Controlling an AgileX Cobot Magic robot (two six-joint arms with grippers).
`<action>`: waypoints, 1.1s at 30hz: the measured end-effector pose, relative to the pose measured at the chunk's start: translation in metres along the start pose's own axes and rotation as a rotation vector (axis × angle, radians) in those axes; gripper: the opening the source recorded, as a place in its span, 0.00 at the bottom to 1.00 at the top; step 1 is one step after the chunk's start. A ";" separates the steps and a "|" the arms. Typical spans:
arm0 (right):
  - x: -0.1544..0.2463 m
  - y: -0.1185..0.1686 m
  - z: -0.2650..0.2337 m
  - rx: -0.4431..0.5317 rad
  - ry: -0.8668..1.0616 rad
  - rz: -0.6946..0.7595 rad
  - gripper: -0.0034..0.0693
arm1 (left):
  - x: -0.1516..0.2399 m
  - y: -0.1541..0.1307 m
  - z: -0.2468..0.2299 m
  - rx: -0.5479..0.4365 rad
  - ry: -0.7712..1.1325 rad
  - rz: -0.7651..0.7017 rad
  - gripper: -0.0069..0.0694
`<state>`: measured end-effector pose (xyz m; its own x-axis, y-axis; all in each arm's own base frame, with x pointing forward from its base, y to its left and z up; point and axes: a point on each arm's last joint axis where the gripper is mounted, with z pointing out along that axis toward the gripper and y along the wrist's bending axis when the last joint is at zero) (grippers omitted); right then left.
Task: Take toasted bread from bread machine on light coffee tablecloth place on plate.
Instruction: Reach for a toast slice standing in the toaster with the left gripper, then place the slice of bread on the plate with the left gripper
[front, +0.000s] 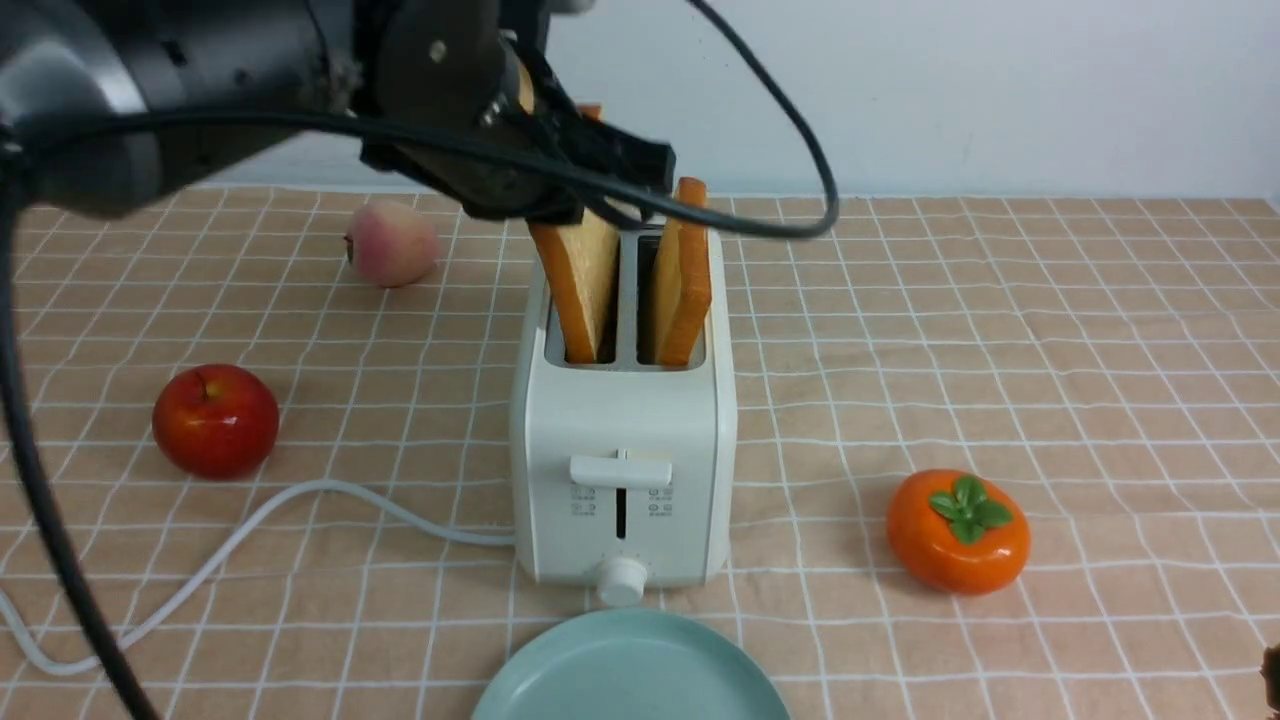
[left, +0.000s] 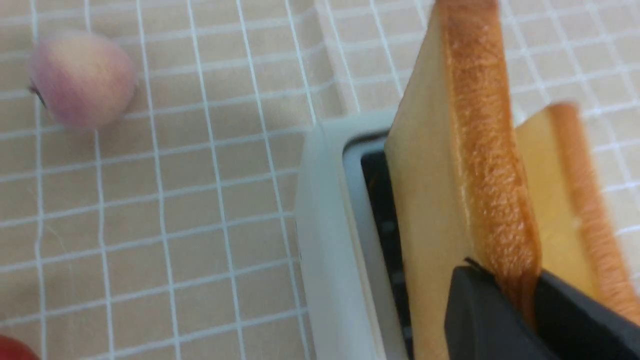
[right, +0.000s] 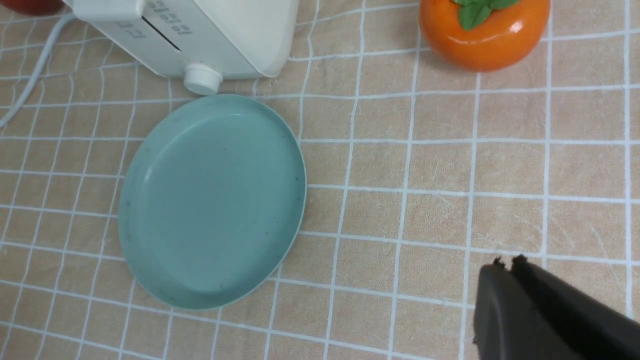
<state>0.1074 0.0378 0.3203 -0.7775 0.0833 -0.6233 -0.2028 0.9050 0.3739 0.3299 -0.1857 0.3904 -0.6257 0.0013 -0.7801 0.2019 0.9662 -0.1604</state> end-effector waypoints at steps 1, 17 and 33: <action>0.000 0.000 0.000 0.000 0.000 0.000 0.08 | -0.009 0.000 -0.015 0.009 -0.039 -0.005 0.17; -0.004 -0.001 0.000 0.007 -0.038 -0.002 0.09 | 0.096 0.032 -0.104 0.133 0.251 -0.133 0.17; -0.007 -0.001 0.000 0.011 -0.077 -0.002 0.10 | 0.208 0.016 -0.006 0.428 0.497 -0.367 0.17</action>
<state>0.1129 0.0361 0.3245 -0.7288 0.1130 -0.6754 -0.1973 0.9098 0.3651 0.1983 -0.1685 0.2294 -0.9552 -0.0873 -0.2827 0.1268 0.7424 -0.6578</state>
